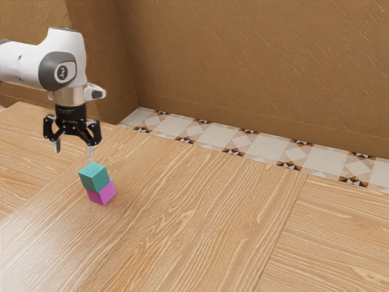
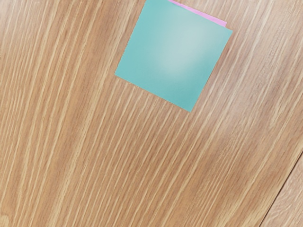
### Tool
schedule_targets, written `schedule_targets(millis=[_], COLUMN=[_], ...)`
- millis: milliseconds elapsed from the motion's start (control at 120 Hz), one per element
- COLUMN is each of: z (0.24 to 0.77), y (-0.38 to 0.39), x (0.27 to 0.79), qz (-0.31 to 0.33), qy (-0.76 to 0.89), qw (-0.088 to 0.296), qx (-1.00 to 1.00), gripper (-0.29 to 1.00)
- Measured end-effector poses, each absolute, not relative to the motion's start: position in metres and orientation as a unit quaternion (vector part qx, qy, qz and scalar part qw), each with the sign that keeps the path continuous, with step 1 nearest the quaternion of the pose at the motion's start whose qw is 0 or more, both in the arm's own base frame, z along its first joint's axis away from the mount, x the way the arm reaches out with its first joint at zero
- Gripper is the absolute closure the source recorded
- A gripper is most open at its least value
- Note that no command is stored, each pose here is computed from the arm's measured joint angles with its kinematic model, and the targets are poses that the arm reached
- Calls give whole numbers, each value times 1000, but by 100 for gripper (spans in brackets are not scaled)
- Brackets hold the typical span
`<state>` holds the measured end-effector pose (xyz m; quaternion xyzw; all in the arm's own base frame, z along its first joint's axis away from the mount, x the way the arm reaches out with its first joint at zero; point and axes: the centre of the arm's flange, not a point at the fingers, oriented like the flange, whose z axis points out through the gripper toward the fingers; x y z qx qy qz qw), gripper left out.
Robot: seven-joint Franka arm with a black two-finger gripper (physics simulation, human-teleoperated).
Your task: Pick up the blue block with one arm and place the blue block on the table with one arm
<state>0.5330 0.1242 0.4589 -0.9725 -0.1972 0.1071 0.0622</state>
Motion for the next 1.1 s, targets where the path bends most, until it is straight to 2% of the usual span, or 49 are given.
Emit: schedule_targets(millis=[300,508,642,842,1100], z=[410,394,391,394,383], y=[112,155,177,158,165], x=[530,527,526,540,546], qz=[76,41,18,-15,-28], qy=[-129,-114,-97,-36,-7], qw=[61,56,57,60,57], qx=[-987,-991,-994,-997,-998], gripper=[0,0,0,0,0])
